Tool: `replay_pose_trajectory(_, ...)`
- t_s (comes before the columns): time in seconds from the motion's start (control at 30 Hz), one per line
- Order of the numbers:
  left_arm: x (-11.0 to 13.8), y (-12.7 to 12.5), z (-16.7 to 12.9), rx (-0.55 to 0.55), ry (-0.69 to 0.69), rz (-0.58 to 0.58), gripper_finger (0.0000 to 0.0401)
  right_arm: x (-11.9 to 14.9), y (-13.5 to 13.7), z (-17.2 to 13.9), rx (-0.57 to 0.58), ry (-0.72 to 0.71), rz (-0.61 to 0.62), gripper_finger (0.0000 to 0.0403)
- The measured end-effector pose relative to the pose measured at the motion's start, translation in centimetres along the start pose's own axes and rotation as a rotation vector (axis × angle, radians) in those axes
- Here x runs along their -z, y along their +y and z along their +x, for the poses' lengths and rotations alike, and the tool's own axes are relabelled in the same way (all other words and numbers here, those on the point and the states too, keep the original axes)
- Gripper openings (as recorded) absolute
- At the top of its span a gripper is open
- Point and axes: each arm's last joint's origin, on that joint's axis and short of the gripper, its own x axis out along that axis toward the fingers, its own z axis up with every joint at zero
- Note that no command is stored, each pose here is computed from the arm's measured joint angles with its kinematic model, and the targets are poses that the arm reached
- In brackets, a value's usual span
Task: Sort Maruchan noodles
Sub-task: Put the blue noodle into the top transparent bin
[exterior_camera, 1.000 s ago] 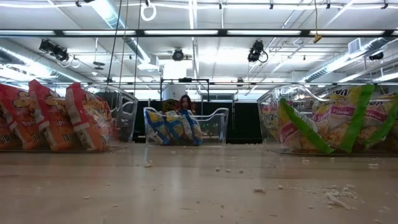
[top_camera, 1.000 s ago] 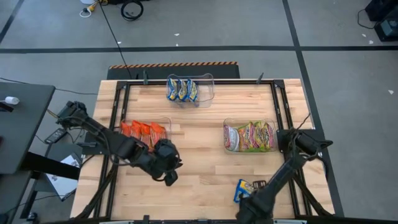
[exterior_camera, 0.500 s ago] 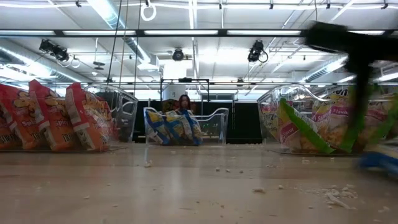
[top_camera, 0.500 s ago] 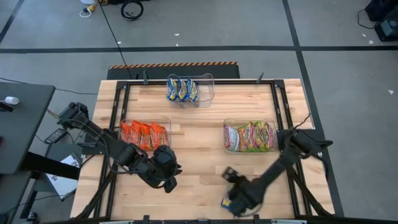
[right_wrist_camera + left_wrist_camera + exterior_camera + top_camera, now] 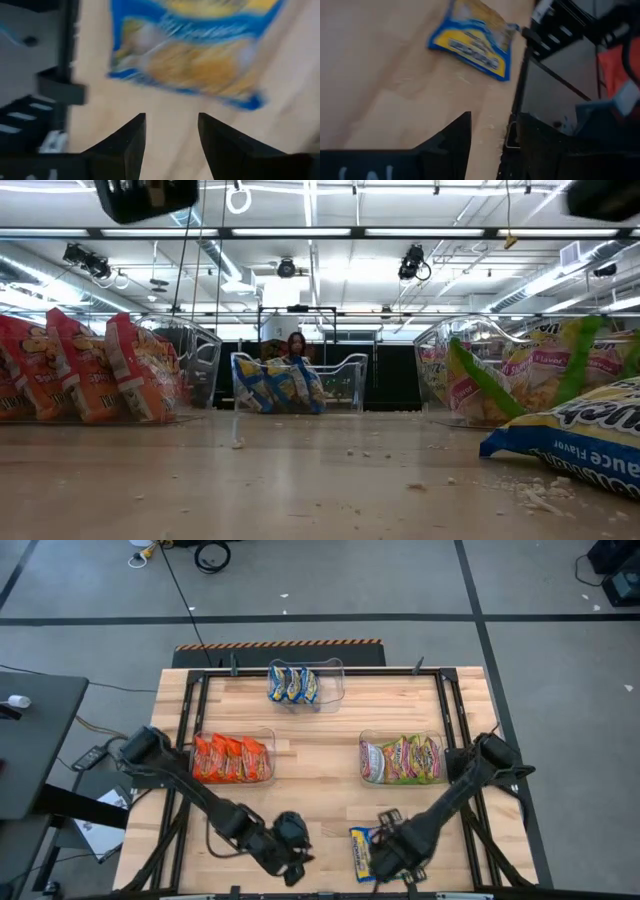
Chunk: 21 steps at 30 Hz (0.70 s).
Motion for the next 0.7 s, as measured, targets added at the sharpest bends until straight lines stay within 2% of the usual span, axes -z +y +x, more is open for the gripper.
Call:
replay_pose_trajectory(0.1,1.1,-0.2,2.1,0.032,-0.013,0.093,0.0162,1.0,1.8,0.6,-0.041,0.007,0.053,0.0184)
replay_pose_trajectory(0.27,2.6,0.4,4.9,0.018,-0.009,0.247,0.0163,1.4,3.3,3.1,-0.112,-0.047,0.164,0.0183)
replay_pose_trajectory(0.37,3.0,1.1,6.1,0.003,0.016,0.269,0.0163,1.6,3.1,4.3,-0.072,-0.093,0.239,0.0183)
replay_pose_trajectory(0.5,2.9,2.1,7.7,0.021,0.082,0.139,0.0163,0.8,1.6,5.2,-0.013,-0.197,0.298,0.0183)
replay_pose_trajectory(0.7,3.5,3.7,10.5,0.033,0.152,-0.167,0.0163,-1.5,-1.9,5.2,0.025,-0.320,0.306,0.0183)
